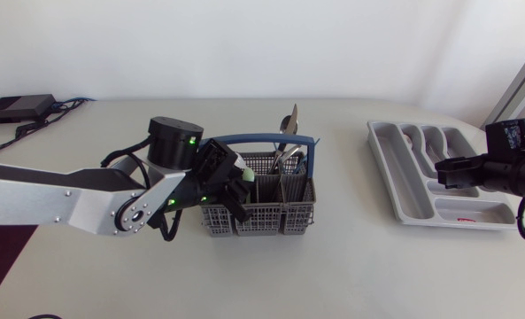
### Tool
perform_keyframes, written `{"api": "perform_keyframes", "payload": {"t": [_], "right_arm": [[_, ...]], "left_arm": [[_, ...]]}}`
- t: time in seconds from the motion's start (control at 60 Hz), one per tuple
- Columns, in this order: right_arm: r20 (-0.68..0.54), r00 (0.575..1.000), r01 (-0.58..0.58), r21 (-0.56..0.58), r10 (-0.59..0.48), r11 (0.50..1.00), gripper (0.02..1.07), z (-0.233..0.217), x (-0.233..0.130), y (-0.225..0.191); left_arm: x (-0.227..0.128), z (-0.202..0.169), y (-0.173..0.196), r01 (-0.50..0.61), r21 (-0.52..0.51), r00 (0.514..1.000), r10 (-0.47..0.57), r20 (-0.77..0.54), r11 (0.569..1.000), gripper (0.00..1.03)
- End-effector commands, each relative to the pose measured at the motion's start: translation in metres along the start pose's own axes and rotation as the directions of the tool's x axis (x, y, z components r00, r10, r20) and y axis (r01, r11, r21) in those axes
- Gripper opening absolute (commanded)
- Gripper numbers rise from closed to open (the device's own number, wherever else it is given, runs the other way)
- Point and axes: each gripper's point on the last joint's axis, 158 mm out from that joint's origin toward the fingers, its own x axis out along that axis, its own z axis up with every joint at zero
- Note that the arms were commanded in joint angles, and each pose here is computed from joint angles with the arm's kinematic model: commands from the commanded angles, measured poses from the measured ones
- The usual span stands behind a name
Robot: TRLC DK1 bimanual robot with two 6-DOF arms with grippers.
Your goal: Sort the cutlery from the basket into the organizer compartments.
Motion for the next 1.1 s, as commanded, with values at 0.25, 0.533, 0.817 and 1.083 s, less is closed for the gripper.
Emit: {"api": "perform_keyframes", "payload": {"t": [0.25, 0.533, 0.817, 1.083], "right_arm": [[-0.025, 1.0, -0.011, 0.01, 0.011, 1.0, 0.75, -0.015, 0.005, 0.004], [-0.027, 1.0, -0.012, 0.01, 0.012, 1.0, 0.75, -0.017, 0.005, 0.005], [-0.026, 1.0, -0.011, 0.01, 0.012, 1.0, 0.75, -0.019, 0.006, 0.005], [-0.025, 1.0, -0.011, 0.01, 0.011, 1.0, 0.75, -0.02, 0.007, 0.005]], "left_arm": [[0.011, 0.011, -0.012, 0.052, -0.007, 0.999, -0.052, 0.016, 0.999, 0.46], [0.018, 0.015, -0.007, 0.018, 0.014, 0.999, -0.019, 0.033, 1.0, 0.46], [0.01, 0.023, -0.027, 0.13, -0.001, 0.99, -0.13, 0.049, 0.992, 0.46], [0.01, 0.027, -0.032, 0.155, 0.002, 0.986, -0.155, 0.059, 0.988, 0.38]]}}
